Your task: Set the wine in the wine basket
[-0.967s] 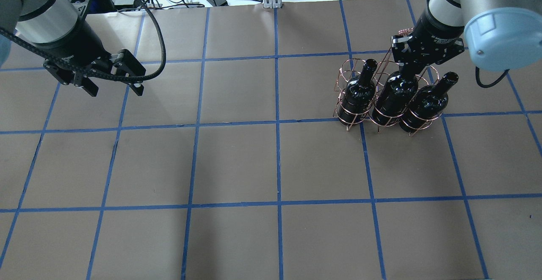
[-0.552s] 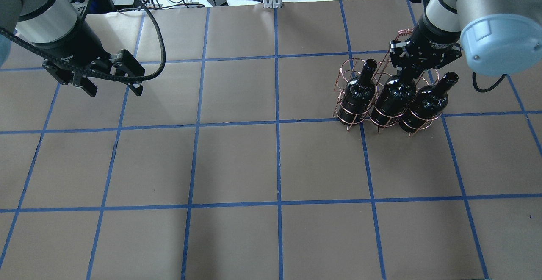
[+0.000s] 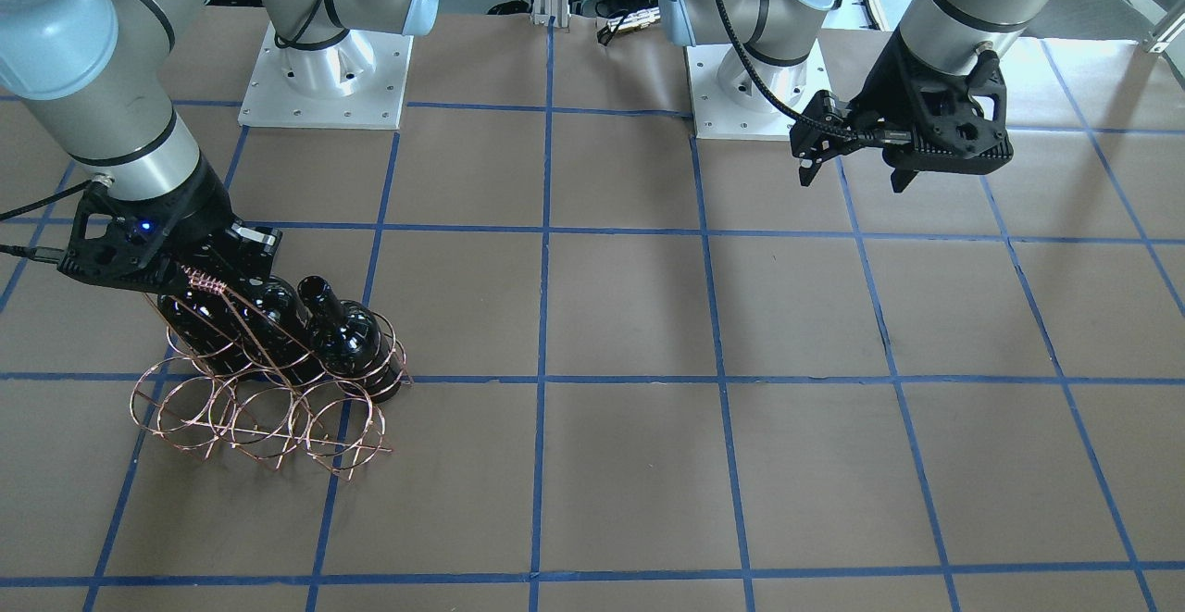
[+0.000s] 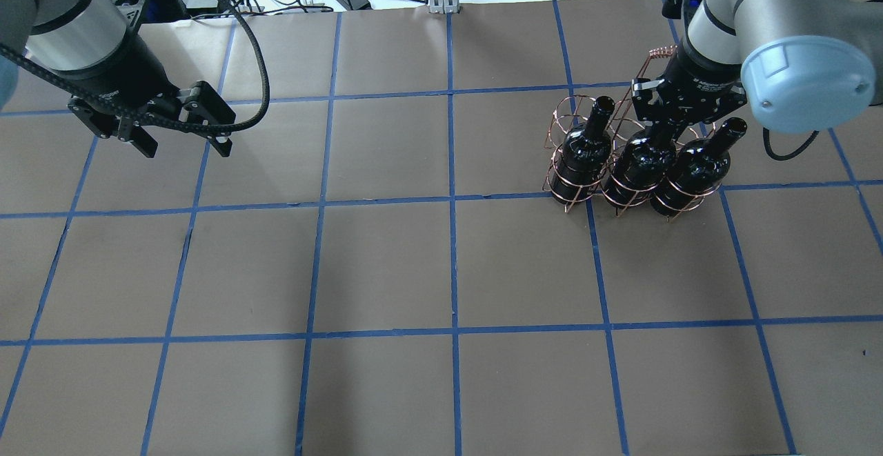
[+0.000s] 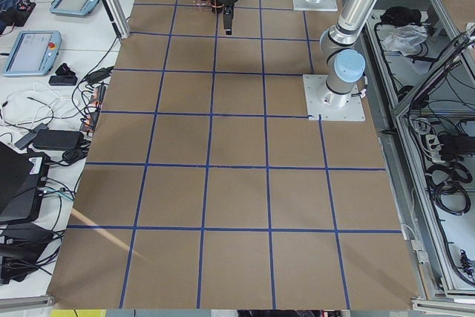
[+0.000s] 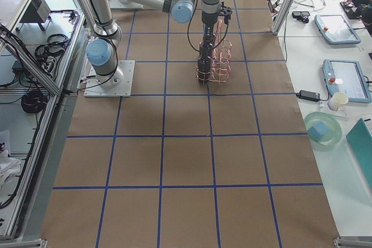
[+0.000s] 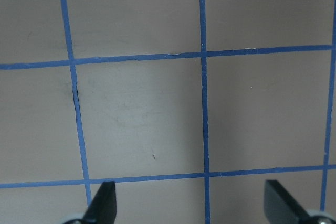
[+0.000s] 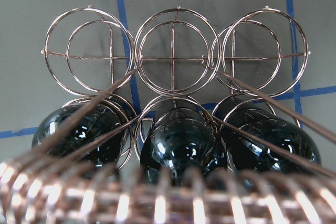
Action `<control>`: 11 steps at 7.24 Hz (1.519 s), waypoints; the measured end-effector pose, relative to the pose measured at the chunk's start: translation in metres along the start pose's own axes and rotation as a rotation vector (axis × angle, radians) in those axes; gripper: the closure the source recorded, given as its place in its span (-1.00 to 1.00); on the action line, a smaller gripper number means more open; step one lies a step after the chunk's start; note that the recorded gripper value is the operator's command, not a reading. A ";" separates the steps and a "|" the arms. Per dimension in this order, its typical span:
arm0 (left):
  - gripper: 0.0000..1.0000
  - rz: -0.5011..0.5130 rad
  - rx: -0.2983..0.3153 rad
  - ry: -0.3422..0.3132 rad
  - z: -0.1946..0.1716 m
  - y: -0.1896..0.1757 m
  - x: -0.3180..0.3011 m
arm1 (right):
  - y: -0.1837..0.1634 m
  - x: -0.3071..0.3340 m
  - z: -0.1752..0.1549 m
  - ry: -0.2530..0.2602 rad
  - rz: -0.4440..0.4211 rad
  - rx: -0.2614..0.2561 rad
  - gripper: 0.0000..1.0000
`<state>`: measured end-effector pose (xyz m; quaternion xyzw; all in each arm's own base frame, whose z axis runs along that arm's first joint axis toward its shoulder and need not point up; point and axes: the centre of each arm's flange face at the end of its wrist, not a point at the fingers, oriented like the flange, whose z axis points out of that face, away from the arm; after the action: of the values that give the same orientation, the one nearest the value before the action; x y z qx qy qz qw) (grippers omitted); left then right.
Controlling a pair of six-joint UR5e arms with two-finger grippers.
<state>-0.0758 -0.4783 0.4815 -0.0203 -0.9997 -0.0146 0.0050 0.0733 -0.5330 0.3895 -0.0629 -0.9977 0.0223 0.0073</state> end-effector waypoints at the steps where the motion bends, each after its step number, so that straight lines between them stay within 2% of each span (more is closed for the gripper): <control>1: -1.00 0.000 0.000 0.000 0.000 0.000 0.000 | -0.001 0.000 -0.003 -0.002 0.003 0.012 -0.99; 3: -1.00 0.000 0.000 0.001 0.000 0.000 0.000 | -0.003 -0.002 -0.034 -0.001 -0.001 0.065 -1.00; 5: -1.00 0.000 0.000 0.000 0.000 0.000 0.000 | 0.017 -0.021 -0.097 0.000 -0.026 0.090 -1.00; 8: -1.00 -0.005 0.002 0.001 0.000 0.000 0.000 | 0.071 -0.078 -0.150 -0.017 -0.122 0.071 -1.00; 10: -1.00 -0.005 0.004 0.000 -0.001 0.000 0.000 | 0.079 -0.080 -0.160 0.010 -0.225 0.038 -1.00; 11: -1.00 -0.003 0.006 0.000 -0.002 0.001 0.000 | 0.076 -0.074 -0.163 -0.017 -0.272 0.035 -1.00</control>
<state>-0.0760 -0.4775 0.4837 -0.0188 -0.9997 -0.0116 0.0049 0.1588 -0.4602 0.5477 0.0731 -0.9965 0.0391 0.0030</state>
